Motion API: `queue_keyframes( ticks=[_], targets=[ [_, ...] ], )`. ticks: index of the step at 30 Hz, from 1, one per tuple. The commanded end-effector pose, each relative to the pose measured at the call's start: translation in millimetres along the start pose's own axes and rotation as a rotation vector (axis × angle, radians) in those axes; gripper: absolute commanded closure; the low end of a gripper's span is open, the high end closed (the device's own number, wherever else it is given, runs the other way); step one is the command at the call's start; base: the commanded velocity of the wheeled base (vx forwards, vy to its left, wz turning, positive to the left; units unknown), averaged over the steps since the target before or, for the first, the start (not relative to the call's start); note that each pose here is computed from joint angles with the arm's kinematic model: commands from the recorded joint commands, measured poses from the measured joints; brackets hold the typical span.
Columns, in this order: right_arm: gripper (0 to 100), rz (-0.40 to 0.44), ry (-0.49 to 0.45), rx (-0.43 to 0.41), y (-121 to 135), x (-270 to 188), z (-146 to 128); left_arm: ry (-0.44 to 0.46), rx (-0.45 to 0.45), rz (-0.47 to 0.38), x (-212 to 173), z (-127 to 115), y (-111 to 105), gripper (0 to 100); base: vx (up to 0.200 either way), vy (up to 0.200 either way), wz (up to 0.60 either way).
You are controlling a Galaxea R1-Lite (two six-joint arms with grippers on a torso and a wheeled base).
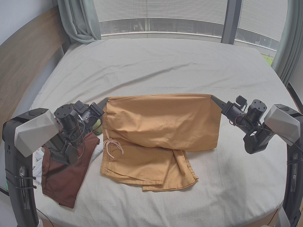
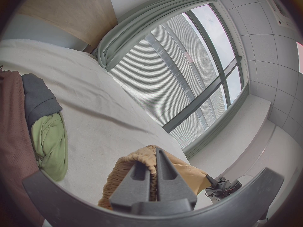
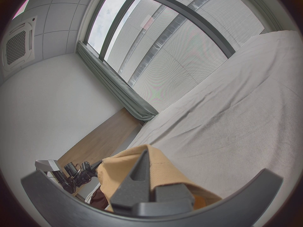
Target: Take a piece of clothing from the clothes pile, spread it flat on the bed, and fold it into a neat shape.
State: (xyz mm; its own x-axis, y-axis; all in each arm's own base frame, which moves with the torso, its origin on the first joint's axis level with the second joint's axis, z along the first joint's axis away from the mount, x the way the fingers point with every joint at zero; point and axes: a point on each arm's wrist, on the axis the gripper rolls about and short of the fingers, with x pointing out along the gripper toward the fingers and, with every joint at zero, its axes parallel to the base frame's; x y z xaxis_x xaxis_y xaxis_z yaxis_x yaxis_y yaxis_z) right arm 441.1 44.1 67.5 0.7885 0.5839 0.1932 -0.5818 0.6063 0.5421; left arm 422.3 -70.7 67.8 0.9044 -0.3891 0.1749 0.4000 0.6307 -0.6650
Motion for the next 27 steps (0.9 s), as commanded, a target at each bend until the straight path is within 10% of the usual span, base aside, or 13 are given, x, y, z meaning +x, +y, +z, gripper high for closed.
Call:
queue_keyframes(
  ticks=[1,19,20,21,27],
  targets=[
    [100,-0.008,0.012,0.009,-14,4,-12,-0.002,-0.003,0.011,5,-6,9,100,0.000,0.000,0.00],
    [100,-0.017,-0.003,0.002,-28,9,-13,0.002,-0.006,0.016,9,-12,18,100,0.000,0.000,0.00],
    [0,-0.016,-0.008,-0.001,-28,9,-12,0.000,-0.006,0.018,9,-13,19,100,0.000,0.000,0.00],
    [0,-0.017,-0.010,0.001,-28,9,-12,-0.003,-0.005,0.017,10,-12,19,0,0.000,0.000,0.00],
    [0,-0.032,-0.042,-0.008,-28,9,-8,-0.031,-0.014,0.012,14,-1,20,0,0.000,0.000,0.00]
  ],
)
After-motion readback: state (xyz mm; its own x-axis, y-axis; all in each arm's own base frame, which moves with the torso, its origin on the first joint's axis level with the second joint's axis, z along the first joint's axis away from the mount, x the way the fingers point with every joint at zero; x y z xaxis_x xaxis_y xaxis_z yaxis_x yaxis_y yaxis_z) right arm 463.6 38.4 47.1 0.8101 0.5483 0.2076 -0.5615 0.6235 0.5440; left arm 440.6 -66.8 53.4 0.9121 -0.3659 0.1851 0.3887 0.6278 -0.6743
